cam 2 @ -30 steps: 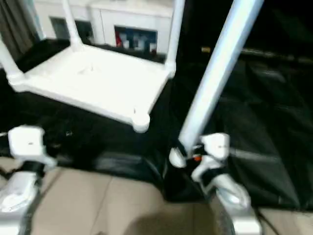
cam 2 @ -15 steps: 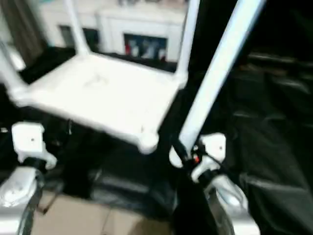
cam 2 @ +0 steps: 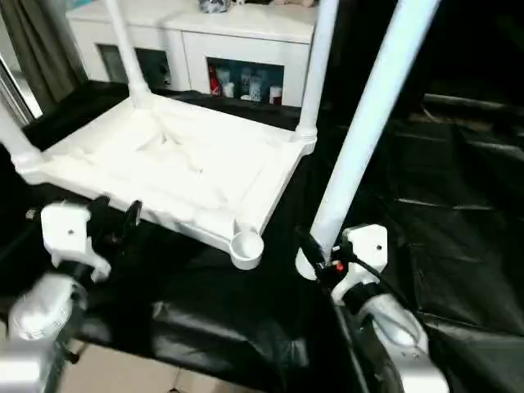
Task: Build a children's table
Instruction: Move to table, then insert table leg to table base
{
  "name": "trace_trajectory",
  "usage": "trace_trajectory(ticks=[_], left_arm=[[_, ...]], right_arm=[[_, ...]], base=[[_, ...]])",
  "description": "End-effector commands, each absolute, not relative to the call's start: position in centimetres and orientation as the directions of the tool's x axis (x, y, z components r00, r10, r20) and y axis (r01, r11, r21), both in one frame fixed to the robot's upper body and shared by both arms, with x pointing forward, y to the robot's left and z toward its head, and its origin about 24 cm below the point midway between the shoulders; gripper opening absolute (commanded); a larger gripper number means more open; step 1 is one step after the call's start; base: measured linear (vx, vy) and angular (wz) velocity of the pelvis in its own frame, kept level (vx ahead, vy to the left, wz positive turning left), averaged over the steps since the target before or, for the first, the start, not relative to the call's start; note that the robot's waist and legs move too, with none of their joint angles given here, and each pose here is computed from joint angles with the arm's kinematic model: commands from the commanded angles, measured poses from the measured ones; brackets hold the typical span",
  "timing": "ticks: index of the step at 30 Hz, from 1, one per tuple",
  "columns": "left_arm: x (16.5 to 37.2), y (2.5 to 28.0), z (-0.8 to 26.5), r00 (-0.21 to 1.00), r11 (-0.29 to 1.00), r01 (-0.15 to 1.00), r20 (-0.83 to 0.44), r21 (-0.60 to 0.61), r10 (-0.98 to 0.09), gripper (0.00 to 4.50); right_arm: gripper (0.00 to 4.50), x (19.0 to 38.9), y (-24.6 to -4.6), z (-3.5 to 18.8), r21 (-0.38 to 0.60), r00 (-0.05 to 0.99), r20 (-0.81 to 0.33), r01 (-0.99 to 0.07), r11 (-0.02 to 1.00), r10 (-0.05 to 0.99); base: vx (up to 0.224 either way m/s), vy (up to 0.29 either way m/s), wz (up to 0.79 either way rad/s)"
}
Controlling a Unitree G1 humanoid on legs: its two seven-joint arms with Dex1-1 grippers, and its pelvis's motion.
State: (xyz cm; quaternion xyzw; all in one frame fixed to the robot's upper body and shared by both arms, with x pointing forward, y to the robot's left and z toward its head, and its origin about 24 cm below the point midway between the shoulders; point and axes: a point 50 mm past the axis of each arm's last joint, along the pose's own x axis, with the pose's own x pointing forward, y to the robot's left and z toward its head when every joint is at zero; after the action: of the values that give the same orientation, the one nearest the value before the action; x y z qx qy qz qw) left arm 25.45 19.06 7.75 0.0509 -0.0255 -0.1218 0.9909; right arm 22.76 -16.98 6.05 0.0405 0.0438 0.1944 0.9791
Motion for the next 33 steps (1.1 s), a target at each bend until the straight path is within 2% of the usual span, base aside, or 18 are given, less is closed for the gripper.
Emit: trace_trajectory(ticks=[1, 2, 4, 6, 7, 8, 12, 13, 14, 16, 18, 20, 23, 24, 25, 29, 30, 33], left_arm=[[26.4, 17.4, 8.4, 0.872, 0.871, 0.486, 0.025, 0.069, -0.489, 3.11], [26.4, 17.4, 8.4, 0.872, 0.871, 0.486, 0.025, 0.069, -0.489, 3.29], [26.8, 16.7, 8.8, 0.791, 0.790, 0.611, 0.002, 0.057, -0.612, 3.32], [27.9, 15.3, 9.4, 0.619, 0.608, 0.783, -0.067, 0.128, -0.783, 3.50], [28.3, 15.0, 9.6, 0.559, 0.543, 0.827, -0.101, 0.146, -0.823, 3.72], [28.3, 15.0, 9.6, 0.559, 0.543, 0.827, -0.101, 0.146, -0.823, 3.72], [29.6, 14.2, 9.5, 0.369, 0.321, 0.924, -0.264, 0.207, -0.891, 4.01], [29.6, 14.2, 9.5, 0.369, 0.321, 0.924, -0.264, 0.207, -0.891, 4.22], [30.3, 14.2, 9.3, 0.309, 0.244, 0.944, -0.342, 0.221, -0.888, 4.25], [32.5, 14.4, 9.0, 0.186, 0.060, 0.969, -0.542, 0.241, -0.819, 3.86], [32.9, 14.4, 9.0, 0.173, 0.027, 0.967, -0.576, 0.253, -0.799, 3.88], [33.5, 14.3, 9.0, 0.155, -0.011, 0.967, -0.619, 0.256, -0.770, 3.53], [34.2, 14.1, 9.0, 0.129, -0.057, 0.966, -0.667, 0.250, -0.734, 3.34], [34.2, 14.1, 9.0, 0.129, -0.057, 0.966, -0.667, 0.250, -0.734, 3.34], [34.5, 14.1, 9.0, 0.130, -0.072, 0.964, -0.689, 0.256, -0.713, 3.01], [35.1, 13.8, 8.6, 0.126, -0.088, 0.964, -0.723, 0.251, -0.680, 2.83], [35.3, 13.6, 8.5, 0.132, -0.098, 0.961, -0.738, 0.260, -0.662, 2.56], [36.0, 13.4, 8.6, 0.163, -0.099, 0.951, -0.749, 0.292, -0.643, 2.44]], right_arm=[[1.88, 23.6, -17.2, 7.4, 0.066, 0.903, -0.030, -0.427, 0.902, 0.429], [1.88, 23.6, -17.2, 7.4, 0.066, 0.903, -0.030, -0.427, 0.902, 0.429], [1.88, 24.0, -17.3, 7.6, 0.052, 0.890, -0.034, -0.453, 0.890, 0.455], [1.88, 24.8, -17.8, 7.6, 0.007, 0.859, -0.064, -0.509, 0.860, 0.509], [1.88, 25.0, -17.9, 7.7, -0.005, 0.848, -0.075, -0.527, 0.850, 0.525], [1.88, 25.0, -17.9, 7.7, -0.005, 0.848, -0.075, -0.527, 0.850, 0.525], [1.88, 25.6, -18.5, 7.9, -0.053, 0.810, -0.108, -0.584, 0.810, 0.577], [1.88, 25.6, -18.5, 7.9, -0.053, 0.810, -0.108, -0.584, 0.810, 0.577], [1.88, 25.7, -18.6, 8.1, -0.066, 0.792, -0.117, -0.608, 0.791, 0.599], [1.88, 25.6, -18.8, 8.1, -0.087, 0.738, -0.153, -0.673, 0.734, 0.658], [1.88, 25.5, -18.8, 8.1, -0.091, 0.727, -0.161, -0.684, 0.724, 0.667], [1.88, 25.4, -18.8, 8.0, -0.094, 0.715, -0.171, -0.696, 0.712, 0.677], [1.88, 25.3, -18.8, 7.9, -0.098, 0.706, -0.182, -0.706, 0.701, 0.685], [1.88, 25.3, -18.8, 7.9, -0.098, 0.706, -0.182, -0.706, 0.701, 0.685], [1.88, 25.2, -18.8, 7.9, -0.099, 0.702, -0.184, -0.709, 0.698, 0.687], [1.88, 24.9, -18.9, 7.7, -0.101, 0.699, -0.192, -0.713, 0.694, 0.689], [1.88, 24.7, -19.0, 7.7, -0.103, 0.697, -0.195, -0.715, 0.692, 0.690], [1.88, 24.5, -18.9, 7.7, -0.107, 0.694, -0.195, -0.717, 0.688, 0.693]], base=[[0.000, 0.000, 0.00], [0.000, 0.000, 0.00], [0.000, 0.000, 0.00], [0.000, 0.000, 0.00], [0.000, 0.000, 0.00], [0.000, 0.000, 0.00], [0.000, 0.000, 0.00], [0.000, 0.000, 0.00], [0.000, 0.000, 0.00], [0.000, 0.000, 0.00], [0.000, 0.000, 0.00], [0.000, 0.000, 0.00], [0.000, 0.000, 0.00], [0.000, 0.000, 0.00], [0.000, 0.000, 0.00], [0.000, 0.000, 0.00], [0.000, 0.000, 0.00], [0.000, 0.000, 0.00]])
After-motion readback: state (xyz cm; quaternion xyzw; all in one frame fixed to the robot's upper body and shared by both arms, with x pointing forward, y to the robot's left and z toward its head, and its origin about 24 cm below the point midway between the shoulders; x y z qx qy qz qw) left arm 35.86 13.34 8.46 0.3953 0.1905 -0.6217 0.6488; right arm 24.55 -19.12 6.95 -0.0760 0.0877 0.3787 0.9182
